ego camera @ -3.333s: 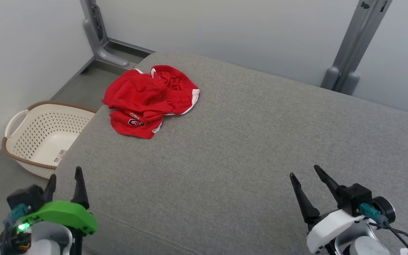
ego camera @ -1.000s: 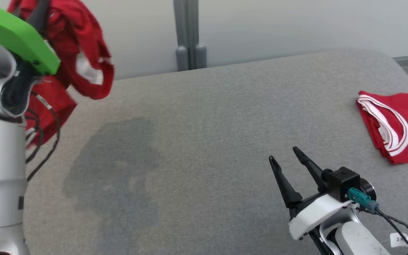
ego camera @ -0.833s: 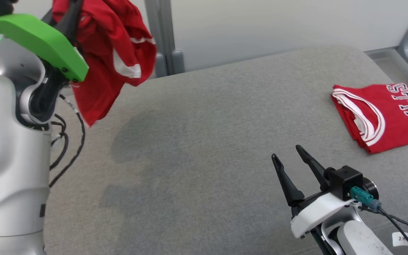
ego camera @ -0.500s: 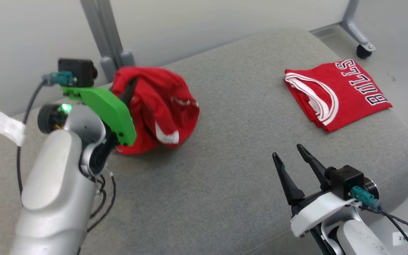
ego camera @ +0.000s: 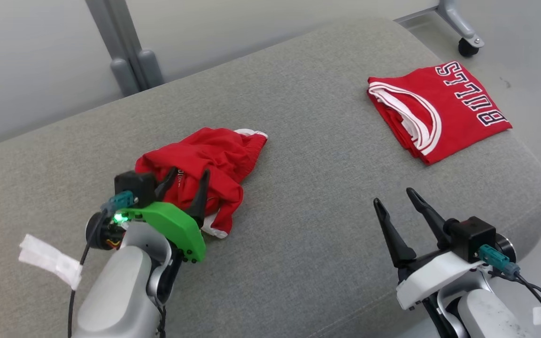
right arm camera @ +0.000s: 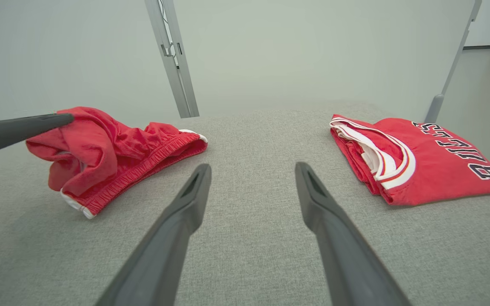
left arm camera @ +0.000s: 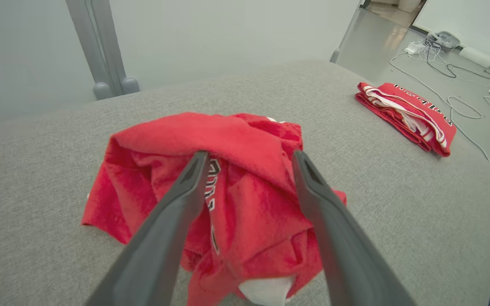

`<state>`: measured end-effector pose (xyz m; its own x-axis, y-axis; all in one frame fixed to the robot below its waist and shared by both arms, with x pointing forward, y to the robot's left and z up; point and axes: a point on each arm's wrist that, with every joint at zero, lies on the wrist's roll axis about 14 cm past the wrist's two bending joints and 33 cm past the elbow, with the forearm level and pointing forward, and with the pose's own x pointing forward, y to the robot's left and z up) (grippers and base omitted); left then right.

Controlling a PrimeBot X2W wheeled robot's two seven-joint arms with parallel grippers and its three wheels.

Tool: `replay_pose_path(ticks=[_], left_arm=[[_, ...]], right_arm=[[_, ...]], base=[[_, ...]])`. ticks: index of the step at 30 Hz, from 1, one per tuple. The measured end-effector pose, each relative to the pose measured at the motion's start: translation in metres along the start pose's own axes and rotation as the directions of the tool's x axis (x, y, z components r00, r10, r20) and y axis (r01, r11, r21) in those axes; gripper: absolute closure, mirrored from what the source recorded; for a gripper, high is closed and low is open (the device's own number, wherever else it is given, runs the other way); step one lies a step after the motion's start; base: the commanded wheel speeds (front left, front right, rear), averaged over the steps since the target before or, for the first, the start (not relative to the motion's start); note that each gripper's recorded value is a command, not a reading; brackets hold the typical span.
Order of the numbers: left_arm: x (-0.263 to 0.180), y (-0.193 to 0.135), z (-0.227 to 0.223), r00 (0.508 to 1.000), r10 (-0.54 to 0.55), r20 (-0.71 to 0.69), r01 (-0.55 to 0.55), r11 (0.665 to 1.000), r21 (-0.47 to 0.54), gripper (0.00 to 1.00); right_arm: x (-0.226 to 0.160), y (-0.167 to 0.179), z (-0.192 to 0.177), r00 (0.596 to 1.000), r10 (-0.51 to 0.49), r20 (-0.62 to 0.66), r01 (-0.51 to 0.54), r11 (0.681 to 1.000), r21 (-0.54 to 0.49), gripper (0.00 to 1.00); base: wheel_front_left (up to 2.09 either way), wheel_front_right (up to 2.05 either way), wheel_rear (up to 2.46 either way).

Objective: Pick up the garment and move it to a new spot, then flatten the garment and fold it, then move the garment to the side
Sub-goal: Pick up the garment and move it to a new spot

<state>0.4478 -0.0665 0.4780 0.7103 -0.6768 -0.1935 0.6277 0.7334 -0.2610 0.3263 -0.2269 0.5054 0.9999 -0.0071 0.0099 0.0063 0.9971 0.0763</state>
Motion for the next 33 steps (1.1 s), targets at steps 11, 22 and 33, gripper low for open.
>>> replay_pose_path(ticks=[11,22,33], left_arm=[[-0.085,0.045,0.022,0.929,0.222,0.297,-0.186,0.972,-0.143,0.0],[-0.199,0.095,0.038,0.77,0.468,0.433,-0.459,0.878,-0.133,0.0],[-0.258,0.107,0.006,0.716,0.578,0.392,-0.573,0.807,-0.144,0.0]], right_arm=[[0.014,0.024,0.004,0.996,0.09,0.009,-0.09,0.996,-0.004,0.0],[0.024,0.046,0.006,0.988,0.156,0.017,-0.156,0.988,0.002,0.0],[0.024,0.058,-0.001,0.982,0.188,-0.008,-0.188,0.982,0.012,0.0]], base=[[0.0,0.0,0.0],[0.0,0.0,0.0],[0.0,0.0,0.0]])
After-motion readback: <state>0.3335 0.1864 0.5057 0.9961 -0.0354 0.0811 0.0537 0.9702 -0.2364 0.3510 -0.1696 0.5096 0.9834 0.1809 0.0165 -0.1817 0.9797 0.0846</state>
